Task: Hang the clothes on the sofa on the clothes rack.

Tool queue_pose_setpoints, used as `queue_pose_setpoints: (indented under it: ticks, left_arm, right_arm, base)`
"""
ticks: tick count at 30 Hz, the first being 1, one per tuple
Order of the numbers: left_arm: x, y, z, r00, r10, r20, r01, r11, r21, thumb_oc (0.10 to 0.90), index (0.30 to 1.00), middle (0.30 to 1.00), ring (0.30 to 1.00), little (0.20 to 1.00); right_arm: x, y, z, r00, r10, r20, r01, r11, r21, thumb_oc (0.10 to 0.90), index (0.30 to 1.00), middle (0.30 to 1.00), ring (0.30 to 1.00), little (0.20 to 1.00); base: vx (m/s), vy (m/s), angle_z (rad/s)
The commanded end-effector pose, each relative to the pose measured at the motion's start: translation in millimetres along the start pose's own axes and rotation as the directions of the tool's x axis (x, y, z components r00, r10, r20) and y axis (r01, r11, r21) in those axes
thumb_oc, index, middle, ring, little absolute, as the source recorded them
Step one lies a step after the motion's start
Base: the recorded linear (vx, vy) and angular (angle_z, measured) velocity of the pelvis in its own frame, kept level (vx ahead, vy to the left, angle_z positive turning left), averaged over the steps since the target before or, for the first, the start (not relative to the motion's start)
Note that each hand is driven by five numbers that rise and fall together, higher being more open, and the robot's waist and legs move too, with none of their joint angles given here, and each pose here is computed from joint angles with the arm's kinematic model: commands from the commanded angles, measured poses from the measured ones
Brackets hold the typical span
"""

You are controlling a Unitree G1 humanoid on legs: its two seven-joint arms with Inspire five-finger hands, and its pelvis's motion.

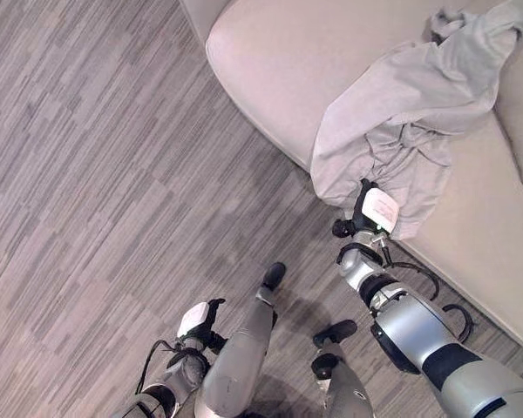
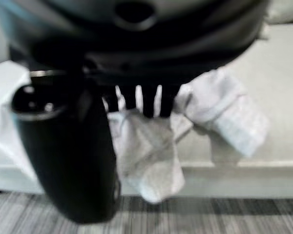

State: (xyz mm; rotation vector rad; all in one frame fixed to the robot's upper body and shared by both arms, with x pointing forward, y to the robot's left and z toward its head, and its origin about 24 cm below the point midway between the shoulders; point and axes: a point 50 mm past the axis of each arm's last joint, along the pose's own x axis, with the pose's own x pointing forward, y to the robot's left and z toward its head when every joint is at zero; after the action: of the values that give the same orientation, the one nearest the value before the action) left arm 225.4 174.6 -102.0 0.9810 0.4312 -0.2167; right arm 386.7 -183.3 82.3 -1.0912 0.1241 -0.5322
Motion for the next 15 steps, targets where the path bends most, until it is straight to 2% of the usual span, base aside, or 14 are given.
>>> queue_pose_setpoints:
  ticks: [1,7,15]
  left_arm:
    - [-4.7,-3.7,-2.5,0.999,-0.011,0.052,0.006,0.994,0.107,0.800,0.900,0.900,0.900,0.900]
    - [-7.6,-4.0,-12.0,1.000,0.003,0.007,-0.004,0.994,0.109,0.800,0.900,0.900,0.900,0.900]
    - [-13.1,-4.2,-29.5,0.991,0.051,-0.124,-0.048,0.999,0.024,0.800,0.900,0.900,0.900,0.900]
  right_arm:
    - [-6.6,15.0,-17.8,0.978,0.178,-0.109,-0.166,0.980,0.106,0.400,0.300,0.300,0.300,0.300]
    - [-14.0,23.6,-22.7,0.966,0.210,-0.150,-0.177,0.962,0.207,0.400,0.300,0.300,0.300,0.300]
    - [-29.7,38.4,-33.5,0.948,0.241,-0.207,-0.121,0.877,0.465,0.400,0.300,0.300,0.300,0.300]
  base:
    - [0.05,-0.008,0.28]
    - [0.02,0.005,0.04]
    - [0.03,0.000,0.00]
